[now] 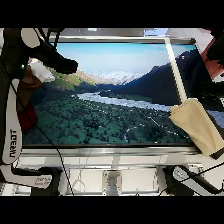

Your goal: Fold the shirts.

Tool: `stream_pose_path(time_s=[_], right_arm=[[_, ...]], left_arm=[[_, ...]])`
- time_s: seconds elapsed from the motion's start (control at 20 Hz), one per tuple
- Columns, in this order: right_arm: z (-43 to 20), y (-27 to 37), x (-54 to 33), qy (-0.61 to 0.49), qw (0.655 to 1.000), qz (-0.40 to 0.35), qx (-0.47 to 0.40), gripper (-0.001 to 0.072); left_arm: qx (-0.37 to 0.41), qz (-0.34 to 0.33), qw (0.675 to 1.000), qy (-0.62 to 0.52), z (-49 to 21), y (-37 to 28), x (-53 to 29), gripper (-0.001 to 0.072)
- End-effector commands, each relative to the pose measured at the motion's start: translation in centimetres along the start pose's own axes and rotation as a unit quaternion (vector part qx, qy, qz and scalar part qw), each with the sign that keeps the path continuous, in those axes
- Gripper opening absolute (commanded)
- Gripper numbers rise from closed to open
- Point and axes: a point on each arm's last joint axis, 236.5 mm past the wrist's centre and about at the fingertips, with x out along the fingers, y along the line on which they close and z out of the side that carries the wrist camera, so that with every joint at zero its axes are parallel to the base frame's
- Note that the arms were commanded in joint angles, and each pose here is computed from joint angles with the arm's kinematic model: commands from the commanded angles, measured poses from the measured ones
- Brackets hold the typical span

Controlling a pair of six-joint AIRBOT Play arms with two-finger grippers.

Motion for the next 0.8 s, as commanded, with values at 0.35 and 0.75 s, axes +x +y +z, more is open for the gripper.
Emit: stream_pose_path(time_s=[0.35,0.75], right_arm=[[0.0,0.0,0.0,0.0,1.0,0.0,-0.001,0.0379],[0.6,-0.2,0.0,-0.012,1.0,-0.005,-0.003,0.0379]], left_arm=[[-0.029,0.272,0.962,0.02,-1.6,15.0,-3.9,0.0476],[-0.409,0.25,0.875,-0.076,-9.2,33.5,-2.0,0.0542]])
